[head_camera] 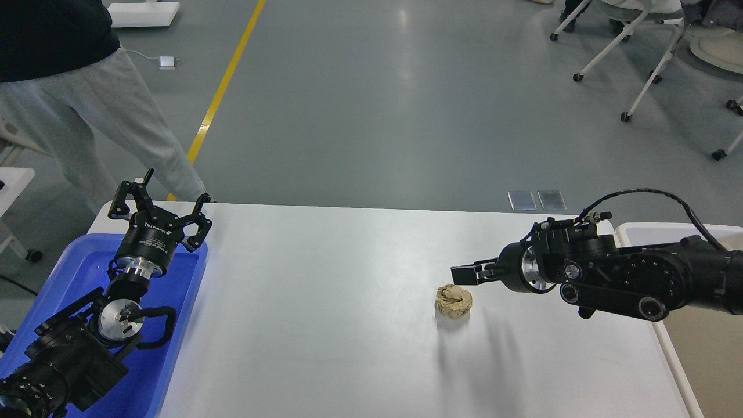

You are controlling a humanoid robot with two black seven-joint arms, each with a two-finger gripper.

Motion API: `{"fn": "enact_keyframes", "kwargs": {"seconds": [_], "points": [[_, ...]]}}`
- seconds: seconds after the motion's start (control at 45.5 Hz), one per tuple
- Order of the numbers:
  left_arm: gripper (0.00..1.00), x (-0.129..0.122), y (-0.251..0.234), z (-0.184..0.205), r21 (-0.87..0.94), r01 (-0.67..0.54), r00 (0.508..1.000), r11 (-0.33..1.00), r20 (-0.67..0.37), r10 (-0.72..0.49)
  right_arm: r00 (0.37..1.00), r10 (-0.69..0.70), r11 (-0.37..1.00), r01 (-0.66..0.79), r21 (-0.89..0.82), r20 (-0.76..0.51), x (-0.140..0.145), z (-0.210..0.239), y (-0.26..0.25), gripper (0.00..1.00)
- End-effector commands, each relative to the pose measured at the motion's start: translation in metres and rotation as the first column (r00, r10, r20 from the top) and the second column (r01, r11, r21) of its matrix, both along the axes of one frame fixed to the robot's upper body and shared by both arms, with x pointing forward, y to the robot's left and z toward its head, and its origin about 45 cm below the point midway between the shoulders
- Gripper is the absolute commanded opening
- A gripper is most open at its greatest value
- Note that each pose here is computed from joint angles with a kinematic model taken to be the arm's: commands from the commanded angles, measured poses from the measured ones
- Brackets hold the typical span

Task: Tidy desktop
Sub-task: 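Raise the right gripper and swing it toward the tan paper ball, then lower the right gripper onto the paper ball and close it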

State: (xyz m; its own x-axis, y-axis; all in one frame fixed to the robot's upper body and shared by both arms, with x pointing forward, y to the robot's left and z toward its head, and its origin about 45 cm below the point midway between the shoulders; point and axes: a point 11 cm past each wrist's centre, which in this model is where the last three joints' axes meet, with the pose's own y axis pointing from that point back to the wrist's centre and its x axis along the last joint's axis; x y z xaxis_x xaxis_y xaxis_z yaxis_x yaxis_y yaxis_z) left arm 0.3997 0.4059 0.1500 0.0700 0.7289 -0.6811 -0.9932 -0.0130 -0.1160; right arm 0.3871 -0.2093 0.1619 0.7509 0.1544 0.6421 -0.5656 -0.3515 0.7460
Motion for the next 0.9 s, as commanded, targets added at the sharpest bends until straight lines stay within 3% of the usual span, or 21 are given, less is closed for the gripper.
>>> {"fn": "enact_keyframes", "kwargs": {"seconds": [0.0,0.329,0.461,0.878], "points": [[1.0,0.0,0.0,0.0,0.0,0.0,1.0,1.0,0.0,0.0,0.999,0.036,0.999,-0.037,-0.015,-0.036,-0.031,-0.043,0.004,1.0],[1.0,0.0,0.0,0.0,0.0,0.0,1.0,1.0,0.0,0.0,0.999,0.055,0.998,-0.055,0.018,-0.001,-0.023,-0.05,0.037,1.0],[1.0,0.0,0.0,0.0,0.0,0.0,1.0,1.0,0.0,0.0,0.999,0.024,0.999,-0.022,-0.034,0.031,-0.009,-0.053,0.019,1.0],[1.0,0.0,0.0,0.0,0.0,0.0,1.0,1.0,0.0,0.0,0.999,0.047,0.999,-0.047,-0.001,0.025,-0.012,-0.061,0.049,1.0]]}}
